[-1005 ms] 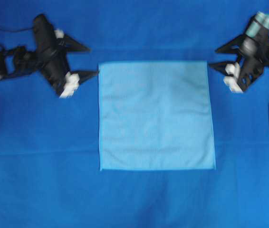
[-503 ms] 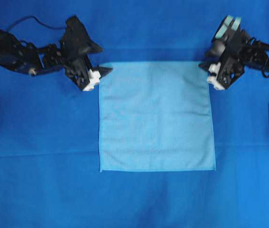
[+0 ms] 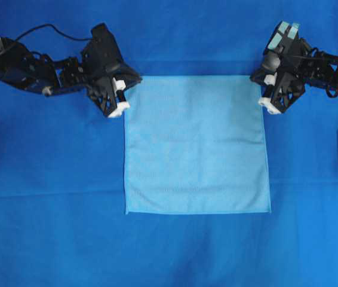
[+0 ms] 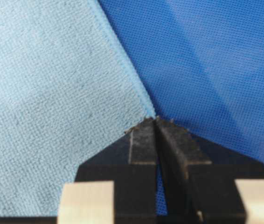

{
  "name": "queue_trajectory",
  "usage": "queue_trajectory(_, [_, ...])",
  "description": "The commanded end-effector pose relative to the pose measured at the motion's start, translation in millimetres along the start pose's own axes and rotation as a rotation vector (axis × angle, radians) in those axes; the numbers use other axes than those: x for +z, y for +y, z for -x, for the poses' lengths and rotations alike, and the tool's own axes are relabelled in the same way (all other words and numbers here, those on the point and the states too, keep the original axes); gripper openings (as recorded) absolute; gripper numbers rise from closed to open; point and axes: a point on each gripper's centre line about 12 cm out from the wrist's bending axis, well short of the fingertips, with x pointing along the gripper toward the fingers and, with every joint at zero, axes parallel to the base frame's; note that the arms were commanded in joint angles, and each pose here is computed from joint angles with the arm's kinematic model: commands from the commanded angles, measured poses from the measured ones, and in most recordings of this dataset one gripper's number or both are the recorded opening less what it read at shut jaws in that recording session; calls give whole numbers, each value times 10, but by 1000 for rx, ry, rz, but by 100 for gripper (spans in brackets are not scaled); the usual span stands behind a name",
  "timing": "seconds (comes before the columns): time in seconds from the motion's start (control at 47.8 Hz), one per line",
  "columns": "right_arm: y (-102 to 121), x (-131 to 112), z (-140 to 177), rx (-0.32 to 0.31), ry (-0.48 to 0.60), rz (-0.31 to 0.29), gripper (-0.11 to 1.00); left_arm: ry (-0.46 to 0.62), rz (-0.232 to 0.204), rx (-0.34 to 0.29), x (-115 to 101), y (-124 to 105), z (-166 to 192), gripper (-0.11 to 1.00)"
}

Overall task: Fold the light blue towel.
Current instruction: 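Move both grippers to the towel's far corners and pinch them, then lift the far edge and fold it toward the near edge with both grippers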

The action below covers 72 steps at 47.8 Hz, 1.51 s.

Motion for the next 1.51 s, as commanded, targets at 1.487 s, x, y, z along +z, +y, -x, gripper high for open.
queue_trajectory(1.487, [1016, -32, 1050, 321, 24, -40, 1, -1, -215, -291, 231, -1218, 851, 3])
